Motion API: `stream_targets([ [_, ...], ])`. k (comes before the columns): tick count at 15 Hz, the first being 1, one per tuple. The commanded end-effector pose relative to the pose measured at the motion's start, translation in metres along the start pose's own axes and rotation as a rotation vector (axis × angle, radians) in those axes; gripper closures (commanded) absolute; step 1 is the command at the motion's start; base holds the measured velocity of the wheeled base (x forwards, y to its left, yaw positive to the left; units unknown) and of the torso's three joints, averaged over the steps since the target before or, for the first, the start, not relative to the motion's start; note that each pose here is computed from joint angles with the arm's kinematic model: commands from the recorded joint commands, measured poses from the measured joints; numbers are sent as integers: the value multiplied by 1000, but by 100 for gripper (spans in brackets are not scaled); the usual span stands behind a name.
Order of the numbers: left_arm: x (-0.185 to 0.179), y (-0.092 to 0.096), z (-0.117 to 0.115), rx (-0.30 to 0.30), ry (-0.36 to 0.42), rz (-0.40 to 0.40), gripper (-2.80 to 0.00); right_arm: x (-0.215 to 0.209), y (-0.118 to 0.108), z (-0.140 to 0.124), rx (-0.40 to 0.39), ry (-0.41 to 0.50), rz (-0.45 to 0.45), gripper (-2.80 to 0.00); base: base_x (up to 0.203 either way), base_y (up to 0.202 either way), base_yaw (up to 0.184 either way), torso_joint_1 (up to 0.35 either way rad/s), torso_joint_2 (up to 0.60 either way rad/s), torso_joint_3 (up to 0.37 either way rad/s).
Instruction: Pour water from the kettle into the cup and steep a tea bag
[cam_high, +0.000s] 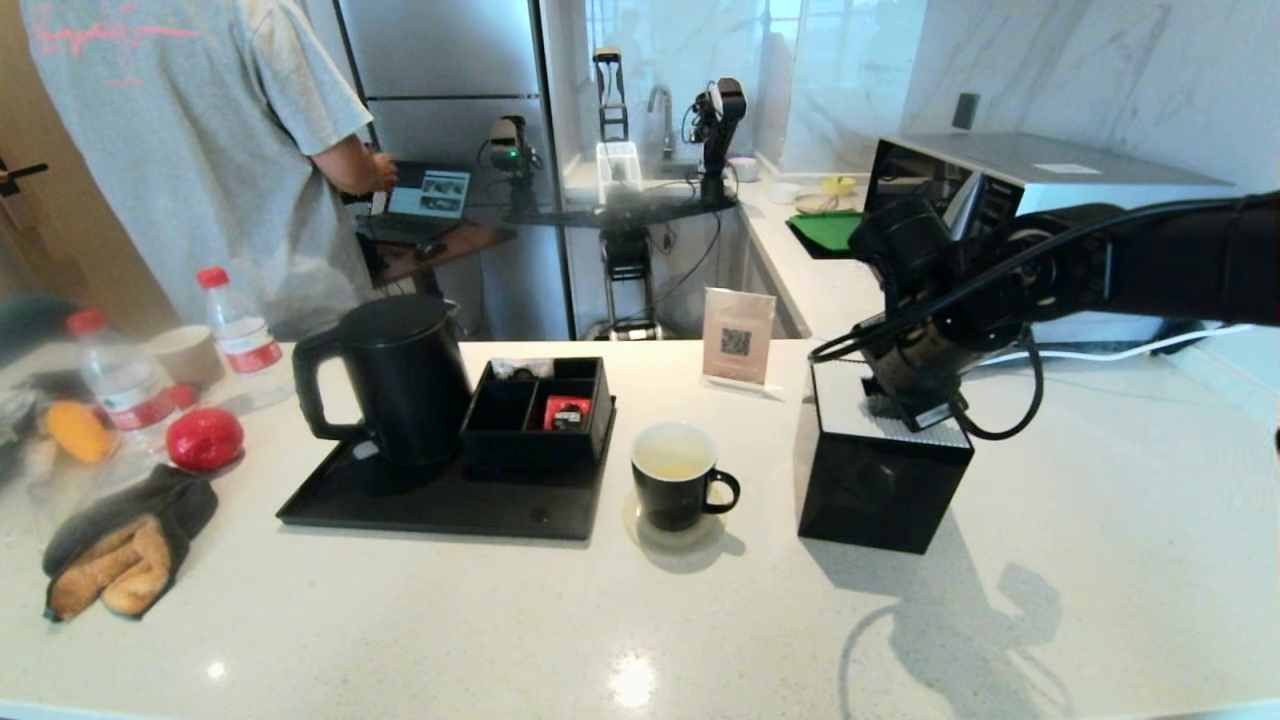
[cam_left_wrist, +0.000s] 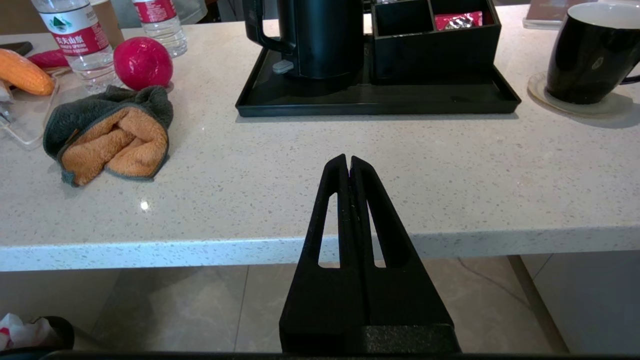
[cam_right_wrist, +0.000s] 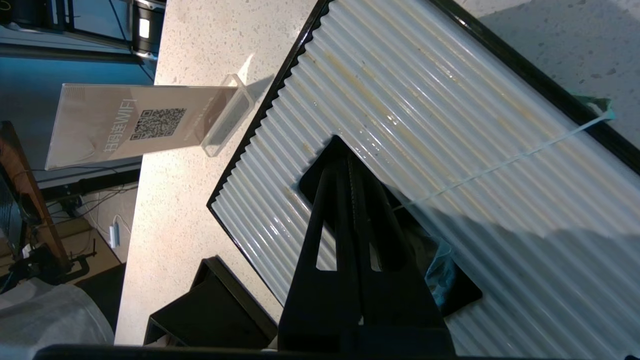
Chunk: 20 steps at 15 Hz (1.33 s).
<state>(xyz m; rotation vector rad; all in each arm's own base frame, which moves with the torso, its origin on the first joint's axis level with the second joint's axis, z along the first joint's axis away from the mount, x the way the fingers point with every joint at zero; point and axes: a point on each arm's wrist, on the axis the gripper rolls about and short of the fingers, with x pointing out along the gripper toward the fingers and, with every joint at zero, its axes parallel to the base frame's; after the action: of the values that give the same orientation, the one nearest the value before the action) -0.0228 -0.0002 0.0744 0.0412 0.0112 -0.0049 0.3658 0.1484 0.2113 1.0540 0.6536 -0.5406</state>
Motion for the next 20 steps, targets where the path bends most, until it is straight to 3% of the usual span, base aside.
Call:
stream_targets([
  [1,0,0,0,0,-1,0,0,1,0,-1,6,-1,-5,0,0,0,0,0,0,0],
  [7,0,0,0,0,-1,0,0,-8,7,3,16,-5,34,0,0,0,0,0,0,0],
  [10,0,0,0,0,-1,0,0,-15,8,6,-21,-8,49,0,0,0,0,0,0,0],
  [20,0,0,0,3,1,-2,0,-26,0,6,-43,18,-6,0,0,0,0,0,0,0],
])
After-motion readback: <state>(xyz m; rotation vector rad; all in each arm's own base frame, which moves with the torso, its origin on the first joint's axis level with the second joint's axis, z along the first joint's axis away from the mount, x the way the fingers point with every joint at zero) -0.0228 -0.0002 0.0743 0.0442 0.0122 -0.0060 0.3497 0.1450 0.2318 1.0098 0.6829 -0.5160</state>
